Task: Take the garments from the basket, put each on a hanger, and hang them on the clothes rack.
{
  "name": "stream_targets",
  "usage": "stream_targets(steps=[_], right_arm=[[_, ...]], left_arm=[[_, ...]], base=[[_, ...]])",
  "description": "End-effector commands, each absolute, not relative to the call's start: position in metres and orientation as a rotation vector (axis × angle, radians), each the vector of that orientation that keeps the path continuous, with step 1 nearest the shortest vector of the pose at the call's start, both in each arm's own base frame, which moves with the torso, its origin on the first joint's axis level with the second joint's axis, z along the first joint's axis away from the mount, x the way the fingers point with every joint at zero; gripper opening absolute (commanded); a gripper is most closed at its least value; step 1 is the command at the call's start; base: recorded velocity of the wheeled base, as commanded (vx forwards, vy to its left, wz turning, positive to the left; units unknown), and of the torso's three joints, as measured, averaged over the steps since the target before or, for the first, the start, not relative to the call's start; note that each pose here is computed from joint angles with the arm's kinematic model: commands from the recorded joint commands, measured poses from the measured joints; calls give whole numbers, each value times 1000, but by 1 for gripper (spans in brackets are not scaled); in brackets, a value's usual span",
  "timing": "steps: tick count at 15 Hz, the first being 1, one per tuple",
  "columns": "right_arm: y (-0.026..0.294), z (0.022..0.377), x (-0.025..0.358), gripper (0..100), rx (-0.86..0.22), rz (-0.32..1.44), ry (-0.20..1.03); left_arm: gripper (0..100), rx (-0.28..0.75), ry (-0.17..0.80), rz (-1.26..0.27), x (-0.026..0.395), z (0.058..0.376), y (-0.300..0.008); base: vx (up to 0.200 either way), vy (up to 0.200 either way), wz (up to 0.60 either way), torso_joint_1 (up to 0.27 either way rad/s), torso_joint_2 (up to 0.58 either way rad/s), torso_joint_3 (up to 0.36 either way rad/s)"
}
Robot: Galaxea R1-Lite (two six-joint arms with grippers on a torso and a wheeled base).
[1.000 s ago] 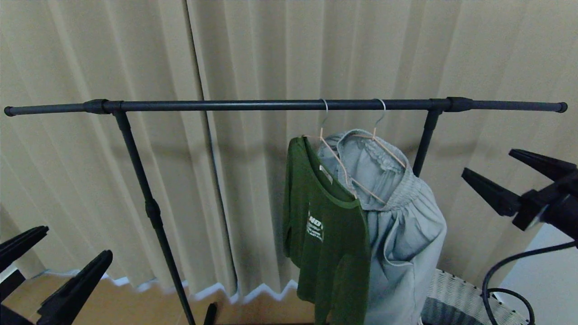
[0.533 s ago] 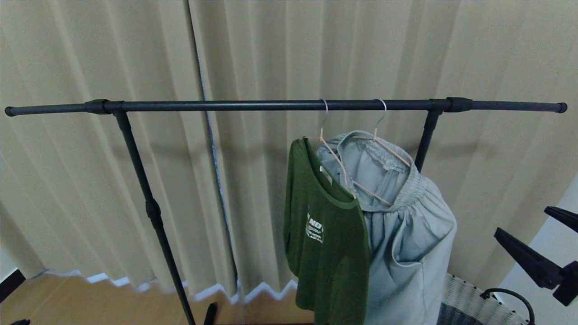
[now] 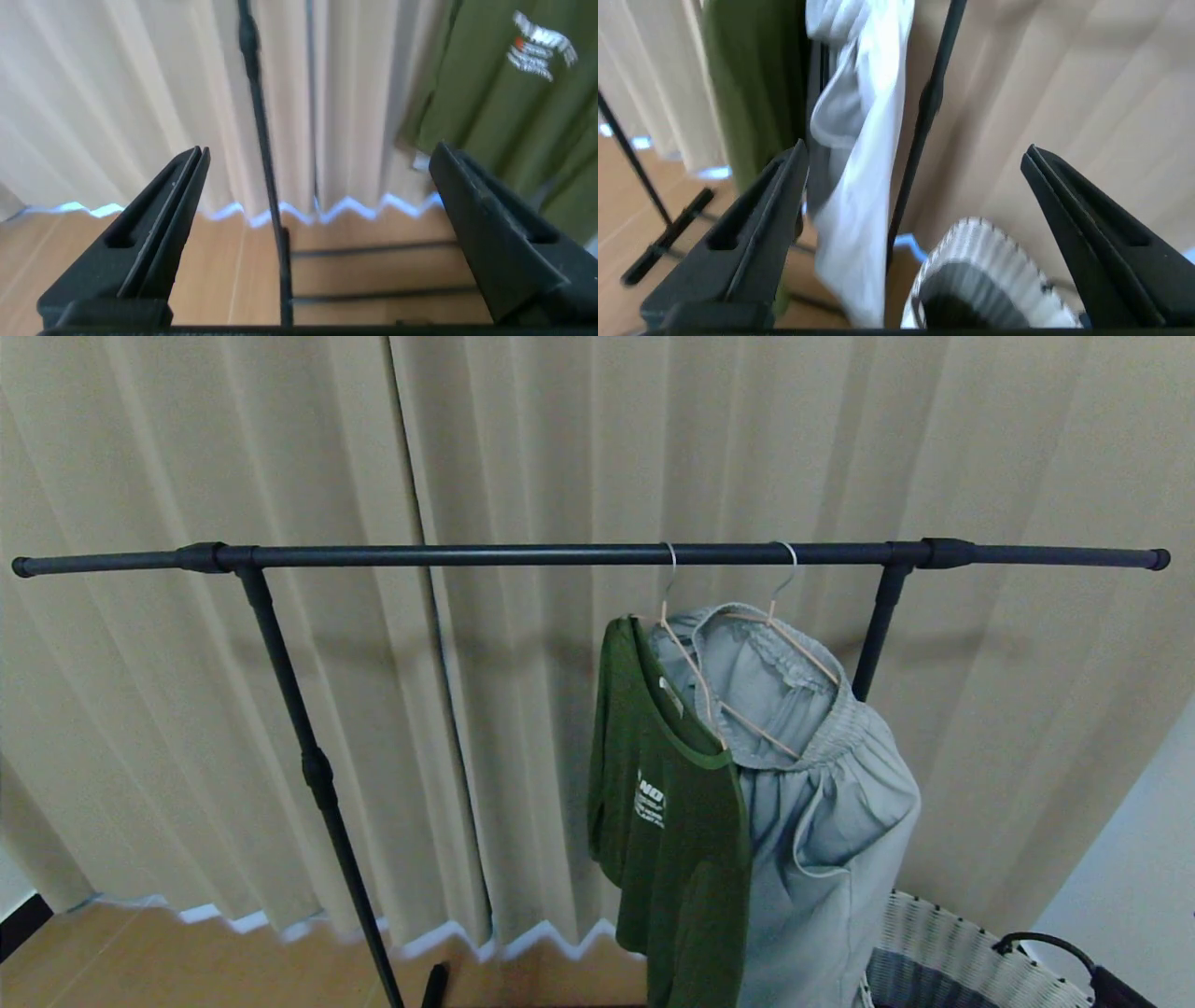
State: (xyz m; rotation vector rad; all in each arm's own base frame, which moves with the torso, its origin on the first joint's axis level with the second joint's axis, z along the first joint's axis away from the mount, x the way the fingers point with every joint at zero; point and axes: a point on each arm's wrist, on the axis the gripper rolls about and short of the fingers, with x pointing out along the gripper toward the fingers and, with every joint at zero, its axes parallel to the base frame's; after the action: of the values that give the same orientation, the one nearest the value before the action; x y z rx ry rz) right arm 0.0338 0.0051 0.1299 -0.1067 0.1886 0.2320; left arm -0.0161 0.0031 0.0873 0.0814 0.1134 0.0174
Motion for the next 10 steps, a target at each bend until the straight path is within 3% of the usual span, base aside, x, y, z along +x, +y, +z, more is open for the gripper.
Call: stream_targets(steps=[1,3,7,10], right_arm=[[5,123,3,100,-116,227,97],[4,111,-15,100,-120,201,75],[3,96,-32,100,-128,193,33],[2,90,-33,100,-128,87,42]], left_arm=[[100,76,70,67,-20,86,3],[100,80,9,106,-25,83,2],[100,87,-11,76,-22,78,1],[100,85,-24,-88,-22,78,-2]], base=[[0,0,0,0,0,0],[0,0,0,0,0,0],[0,0,0,0,0,0],[0,0,0,0,0,0]])
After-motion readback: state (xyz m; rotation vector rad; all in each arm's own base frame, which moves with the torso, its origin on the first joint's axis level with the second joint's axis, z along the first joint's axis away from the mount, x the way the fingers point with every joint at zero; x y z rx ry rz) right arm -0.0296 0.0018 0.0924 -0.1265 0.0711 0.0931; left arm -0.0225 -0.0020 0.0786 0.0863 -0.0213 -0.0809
